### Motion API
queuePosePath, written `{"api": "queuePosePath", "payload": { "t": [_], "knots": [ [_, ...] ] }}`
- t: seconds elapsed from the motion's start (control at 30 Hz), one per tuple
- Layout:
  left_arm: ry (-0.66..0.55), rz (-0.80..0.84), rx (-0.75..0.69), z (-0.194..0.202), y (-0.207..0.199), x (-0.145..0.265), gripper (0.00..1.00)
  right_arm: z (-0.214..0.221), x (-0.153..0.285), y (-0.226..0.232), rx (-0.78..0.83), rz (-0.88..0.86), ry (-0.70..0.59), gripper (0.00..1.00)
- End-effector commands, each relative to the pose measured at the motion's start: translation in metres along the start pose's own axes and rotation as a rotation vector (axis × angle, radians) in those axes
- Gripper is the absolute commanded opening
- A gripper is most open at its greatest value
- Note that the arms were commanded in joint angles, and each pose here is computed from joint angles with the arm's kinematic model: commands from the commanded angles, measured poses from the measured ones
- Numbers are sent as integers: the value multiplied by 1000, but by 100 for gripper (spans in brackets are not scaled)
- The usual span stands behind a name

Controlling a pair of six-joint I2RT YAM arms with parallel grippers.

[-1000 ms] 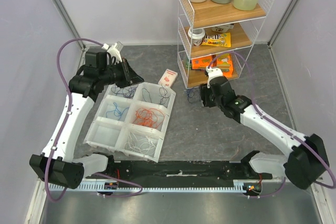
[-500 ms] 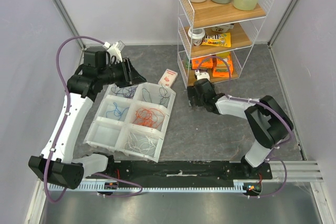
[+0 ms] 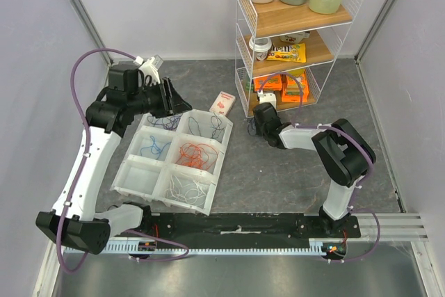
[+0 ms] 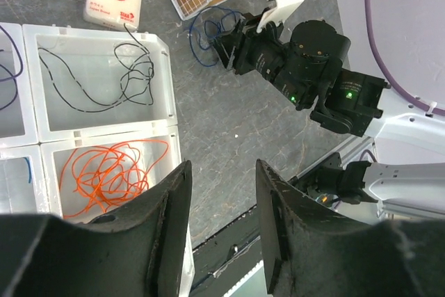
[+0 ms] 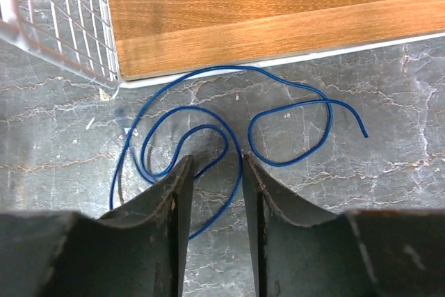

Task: Untangle the cables

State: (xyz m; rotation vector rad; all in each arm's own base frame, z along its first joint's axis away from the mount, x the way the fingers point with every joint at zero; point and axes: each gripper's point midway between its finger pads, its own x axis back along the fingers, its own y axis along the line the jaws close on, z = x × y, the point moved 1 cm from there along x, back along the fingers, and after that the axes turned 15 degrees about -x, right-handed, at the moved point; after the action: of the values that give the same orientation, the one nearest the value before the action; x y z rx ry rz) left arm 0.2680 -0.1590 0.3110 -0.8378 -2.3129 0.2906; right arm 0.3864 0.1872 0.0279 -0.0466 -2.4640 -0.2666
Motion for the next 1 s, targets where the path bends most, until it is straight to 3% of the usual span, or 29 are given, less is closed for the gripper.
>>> {"api": "queuePosePath", "payload": {
  "t": [0.0, 0.13, 0.33, 0.57, 0.73, 0.97],
  "knots": [
    [-51, -24, -49, -8, -2, 12, 49, -6, -2, 8, -6, -40, -17, 31],
    [-65, -49, -34, -10, 2, 10, 49, -3, 14, 11, 8, -82, 30, 0],
    [-144, -87, -35, -24, 3, 17, 49, -14, 78, 35, -8, -315, 84, 0],
    [-261, -128, -17, -35, -4, 43, 50, -45, 198, 123, 51, -767, 120, 0],
    [-443, -153, -61, -58, -28, 98, 51, -55, 266, 195, 101, -1042, 155, 0],
    [-754, -213, -155, -68, -65, 203, 57, -64, 323, 286, 28, -1294, 163, 0]
  ]
}}
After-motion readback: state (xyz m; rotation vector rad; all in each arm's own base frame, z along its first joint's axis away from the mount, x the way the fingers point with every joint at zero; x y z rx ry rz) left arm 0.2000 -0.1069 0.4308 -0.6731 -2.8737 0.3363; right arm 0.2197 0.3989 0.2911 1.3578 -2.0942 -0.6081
